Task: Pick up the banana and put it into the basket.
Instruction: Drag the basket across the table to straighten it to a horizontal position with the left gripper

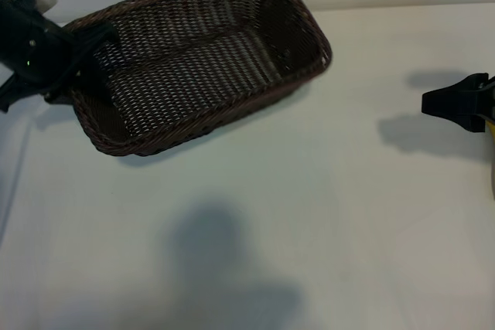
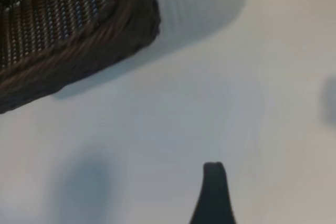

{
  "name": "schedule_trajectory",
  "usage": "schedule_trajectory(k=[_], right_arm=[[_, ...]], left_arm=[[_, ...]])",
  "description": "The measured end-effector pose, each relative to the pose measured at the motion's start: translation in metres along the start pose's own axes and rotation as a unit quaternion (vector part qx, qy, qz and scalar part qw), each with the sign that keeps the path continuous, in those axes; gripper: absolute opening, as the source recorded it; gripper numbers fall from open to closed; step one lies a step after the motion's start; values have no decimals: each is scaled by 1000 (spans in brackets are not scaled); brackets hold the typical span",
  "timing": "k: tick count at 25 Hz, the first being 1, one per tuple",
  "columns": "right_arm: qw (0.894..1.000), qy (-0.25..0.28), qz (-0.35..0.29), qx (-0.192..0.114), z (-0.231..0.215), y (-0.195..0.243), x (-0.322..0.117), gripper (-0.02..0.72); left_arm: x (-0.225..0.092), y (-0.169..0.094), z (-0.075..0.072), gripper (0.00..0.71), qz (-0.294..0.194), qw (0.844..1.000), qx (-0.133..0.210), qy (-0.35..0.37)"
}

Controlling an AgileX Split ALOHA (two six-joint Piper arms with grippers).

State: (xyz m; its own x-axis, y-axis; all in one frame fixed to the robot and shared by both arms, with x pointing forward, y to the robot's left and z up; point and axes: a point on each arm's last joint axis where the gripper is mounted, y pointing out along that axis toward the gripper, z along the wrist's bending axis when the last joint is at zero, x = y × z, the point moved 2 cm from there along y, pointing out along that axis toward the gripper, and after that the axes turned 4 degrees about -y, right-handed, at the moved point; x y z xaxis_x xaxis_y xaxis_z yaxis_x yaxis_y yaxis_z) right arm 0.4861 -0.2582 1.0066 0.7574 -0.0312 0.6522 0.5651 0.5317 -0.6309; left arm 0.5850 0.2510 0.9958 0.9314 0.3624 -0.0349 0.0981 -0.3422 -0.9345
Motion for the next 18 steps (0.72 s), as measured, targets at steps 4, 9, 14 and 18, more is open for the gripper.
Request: schedule_trajectory(k=[4,9,14,18], right_arm=[[1000,0,0,-1,0,0,0,570],[1000,0,-1,-1,0,0,0,570],[1000,0,-1,-2,0,0,0,570],[1000,0,-1,-2,0,0,0,570]], left_arm=[[13,6,-10,159,54,995,1,84],[29,23,-26,159,73,986,3,148],[28,47,-41,159,95,978,7,185],[24,70,-49,159,109,973,12,201]])
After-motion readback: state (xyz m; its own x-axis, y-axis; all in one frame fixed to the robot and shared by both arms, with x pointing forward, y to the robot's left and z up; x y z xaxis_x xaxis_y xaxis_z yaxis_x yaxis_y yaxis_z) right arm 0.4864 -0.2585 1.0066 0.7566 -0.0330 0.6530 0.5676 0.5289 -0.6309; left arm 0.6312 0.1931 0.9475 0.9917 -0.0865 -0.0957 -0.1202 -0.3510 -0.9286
